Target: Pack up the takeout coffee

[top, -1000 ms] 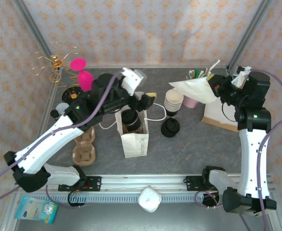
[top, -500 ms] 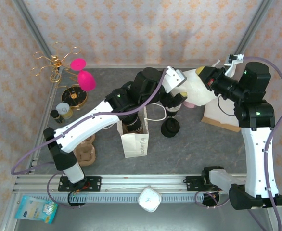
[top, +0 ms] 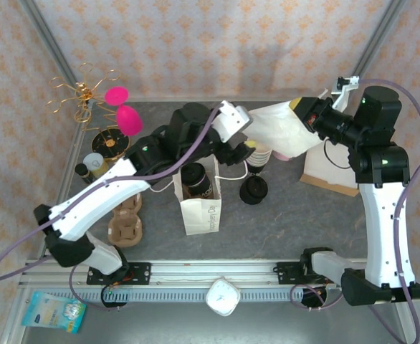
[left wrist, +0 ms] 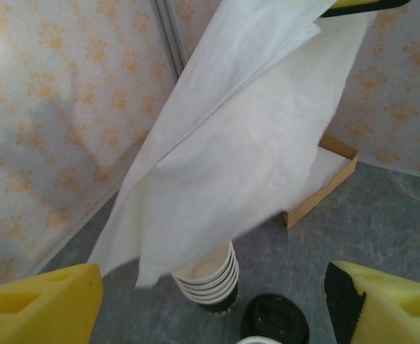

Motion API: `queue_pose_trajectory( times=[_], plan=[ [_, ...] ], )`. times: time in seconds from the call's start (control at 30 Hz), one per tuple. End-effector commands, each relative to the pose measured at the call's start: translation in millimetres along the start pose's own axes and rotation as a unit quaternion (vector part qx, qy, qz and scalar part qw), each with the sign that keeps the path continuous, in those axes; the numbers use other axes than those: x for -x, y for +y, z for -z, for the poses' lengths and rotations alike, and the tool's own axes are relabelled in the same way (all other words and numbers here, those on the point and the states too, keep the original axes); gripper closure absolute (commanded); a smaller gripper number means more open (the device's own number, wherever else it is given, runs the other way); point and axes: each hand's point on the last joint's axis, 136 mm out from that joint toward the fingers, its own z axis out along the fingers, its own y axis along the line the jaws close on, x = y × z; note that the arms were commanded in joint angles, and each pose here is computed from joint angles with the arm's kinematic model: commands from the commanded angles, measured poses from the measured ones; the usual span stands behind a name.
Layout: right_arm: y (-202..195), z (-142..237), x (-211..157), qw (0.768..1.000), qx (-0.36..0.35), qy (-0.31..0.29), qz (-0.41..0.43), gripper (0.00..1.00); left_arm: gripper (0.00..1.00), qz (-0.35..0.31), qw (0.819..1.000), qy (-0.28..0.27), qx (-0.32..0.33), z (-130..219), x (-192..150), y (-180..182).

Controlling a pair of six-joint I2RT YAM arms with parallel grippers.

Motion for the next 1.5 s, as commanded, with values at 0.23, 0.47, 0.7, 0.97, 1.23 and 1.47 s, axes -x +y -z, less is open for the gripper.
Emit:
queue_pose_trajectory(
  times=[0.23, 0.47, 0.7, 0.97, 1.23, 1.47],
  plan=[
    [31, -6, -3, 0.999, 0.043, 0.013, 0.031, 1.00, 0.09, -0.022, 1.000, -0.014, 0.000, -7, 15, 4],
    [39, -14, -11, 0.997, 0.053, 0.030, 0.036, 1.00, 0.10, -0.026, 0.998, -0.024, 0.049, -36, 22, 34],
    [43, -13, -8, 0.997, 0.057, 0.026, 0.038, 1.00, 0.42, 0.005, 1.000, -0.020, 0.008, -39, 6, 27],
    [51, -14, -6, 0.996, 0.083, 0.015, 0.033, 1.00, 0.76, 0.068, 0.996, -0.057, -0.006, -39, 22, 26],
    [60, -17, -17, 0.992, 0.113, -0.004, 0.056, 1.00, 1.00, 0.177, 0.975, -0.124, 0.046, -10, 65, 61],
    [84, -26, -45, 0.981, 0.186, 0.000, 0.057, 1.00, 1.00, 0.243, 0.959, -0.136, 0.049, 6, 78, 72]
  ],
)
